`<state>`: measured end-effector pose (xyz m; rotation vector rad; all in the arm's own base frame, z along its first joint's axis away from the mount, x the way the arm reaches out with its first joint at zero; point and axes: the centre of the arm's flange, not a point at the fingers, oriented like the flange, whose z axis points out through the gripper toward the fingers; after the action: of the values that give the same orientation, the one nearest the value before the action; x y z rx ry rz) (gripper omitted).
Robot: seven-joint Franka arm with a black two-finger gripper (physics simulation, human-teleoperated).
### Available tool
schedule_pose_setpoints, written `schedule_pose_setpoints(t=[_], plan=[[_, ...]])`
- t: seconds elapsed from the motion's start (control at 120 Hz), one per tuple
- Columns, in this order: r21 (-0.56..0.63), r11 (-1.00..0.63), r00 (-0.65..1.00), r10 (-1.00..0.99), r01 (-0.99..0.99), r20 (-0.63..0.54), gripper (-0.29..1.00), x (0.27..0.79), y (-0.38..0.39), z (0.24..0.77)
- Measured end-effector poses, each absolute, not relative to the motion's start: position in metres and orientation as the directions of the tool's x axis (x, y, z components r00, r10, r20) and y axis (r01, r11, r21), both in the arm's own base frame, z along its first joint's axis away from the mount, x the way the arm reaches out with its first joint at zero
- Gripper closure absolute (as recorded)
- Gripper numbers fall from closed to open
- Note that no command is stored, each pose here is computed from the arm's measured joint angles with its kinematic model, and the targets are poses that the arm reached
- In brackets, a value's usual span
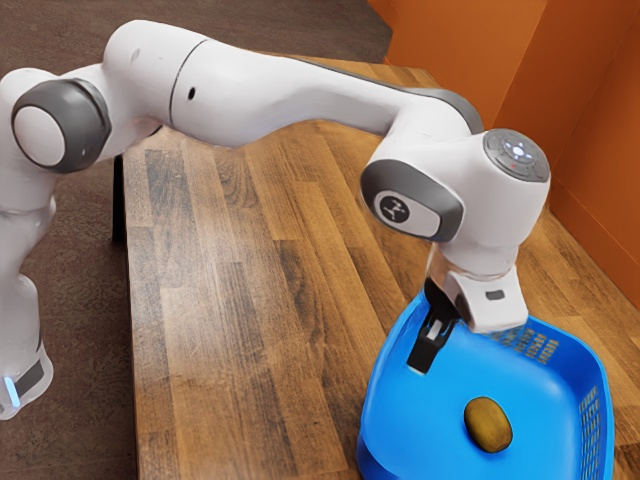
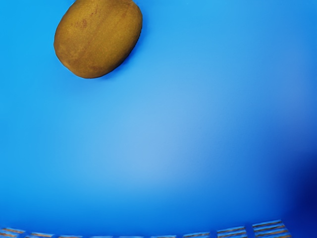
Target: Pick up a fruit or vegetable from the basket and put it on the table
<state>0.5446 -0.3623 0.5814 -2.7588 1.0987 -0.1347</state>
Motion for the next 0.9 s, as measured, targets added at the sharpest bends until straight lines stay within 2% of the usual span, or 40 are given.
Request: schedule_pose_setpoints(t=[0.142, 0.35, 0.717, 0.9], plan=[[-0.122, -0.778, 0.777, -0.626, -0.616, 0.066, 0.0, 0.576, -0.318, 0.584], [-0.039, -0.764, 0.76, -0.645, -0.644, 0.078, 0.0, 0.575, -0.32, 0.575], [-0.023, -0.719, 0.706, -0.687, -0.695, 0.17, 0.0, 0.611, -0.354, 0.531], [-0.076, -0.716, 0.693, -0.693, -0.694, 0.199, 0.0, 0.628, -0.354, 0.518]])
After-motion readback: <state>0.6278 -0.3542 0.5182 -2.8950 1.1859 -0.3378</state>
